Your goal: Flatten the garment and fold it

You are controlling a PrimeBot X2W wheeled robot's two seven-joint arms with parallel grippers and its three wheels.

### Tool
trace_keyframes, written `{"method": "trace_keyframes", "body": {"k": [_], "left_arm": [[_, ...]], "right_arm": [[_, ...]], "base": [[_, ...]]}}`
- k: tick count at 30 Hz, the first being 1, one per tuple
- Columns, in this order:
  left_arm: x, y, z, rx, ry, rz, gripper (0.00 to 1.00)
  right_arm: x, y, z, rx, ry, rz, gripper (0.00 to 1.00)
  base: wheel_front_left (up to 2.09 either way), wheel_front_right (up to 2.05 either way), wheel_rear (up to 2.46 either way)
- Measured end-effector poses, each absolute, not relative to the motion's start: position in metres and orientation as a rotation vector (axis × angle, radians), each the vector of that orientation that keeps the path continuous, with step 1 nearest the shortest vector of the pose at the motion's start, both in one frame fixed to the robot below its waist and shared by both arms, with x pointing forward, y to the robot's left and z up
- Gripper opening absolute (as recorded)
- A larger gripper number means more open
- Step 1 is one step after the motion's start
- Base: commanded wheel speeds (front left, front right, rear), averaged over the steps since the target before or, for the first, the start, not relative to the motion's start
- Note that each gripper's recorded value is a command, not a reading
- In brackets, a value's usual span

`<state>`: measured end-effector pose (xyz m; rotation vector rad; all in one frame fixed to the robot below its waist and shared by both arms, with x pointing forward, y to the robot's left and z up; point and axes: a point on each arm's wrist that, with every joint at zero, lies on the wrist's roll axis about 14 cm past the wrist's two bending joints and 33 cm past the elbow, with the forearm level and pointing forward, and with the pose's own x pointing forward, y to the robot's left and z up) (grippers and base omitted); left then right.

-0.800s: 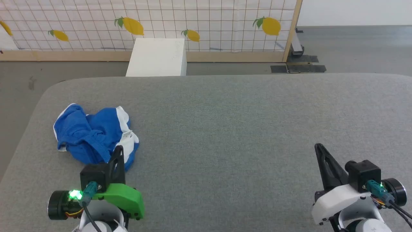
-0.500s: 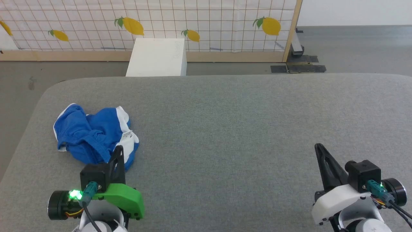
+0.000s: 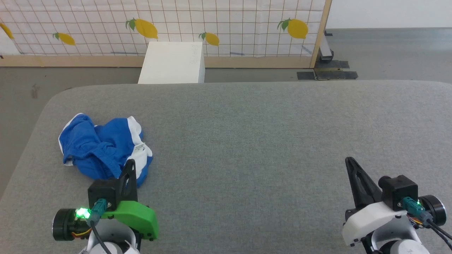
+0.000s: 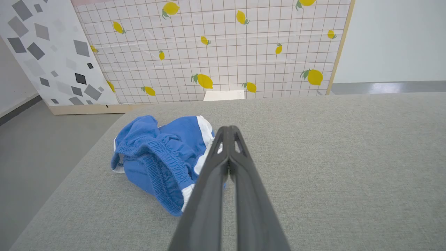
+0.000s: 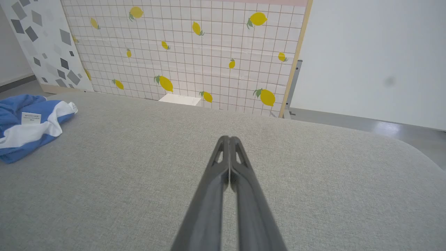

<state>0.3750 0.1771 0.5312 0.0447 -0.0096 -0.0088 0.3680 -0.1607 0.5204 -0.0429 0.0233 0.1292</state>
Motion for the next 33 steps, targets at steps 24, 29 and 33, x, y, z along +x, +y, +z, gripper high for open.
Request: {"method": "trace_keyframes", "body": {"k": [24, 29, 33], "left_arm": [[0.3739, 0.1773, 0.5285, 0.035, -0.013, -0.009, 1.00], [0.3723, 0.1804, 0.5281, 0.032, -0.016, 0.000, 1.00], [0.3703, 0.1846, 0.5281, 0.028, -0.020, 0.013, 1.00]], "right_arm": [[0.3679, -0.1597, 0.5156, -0.018, 0.027, 0.132, 1.00], [0.3687, -0.1573, 0.5136, -0.007, 0.028, 0.139, 1.00], [0.3699, -0.1540, 0.5117, 0.005, 0.029, 0.149, 1.00]], "base": [[0.00, 0.00, 0.00], [0.00, 0.00, 0.00], [0.00, 0.00, 0.00]]}}
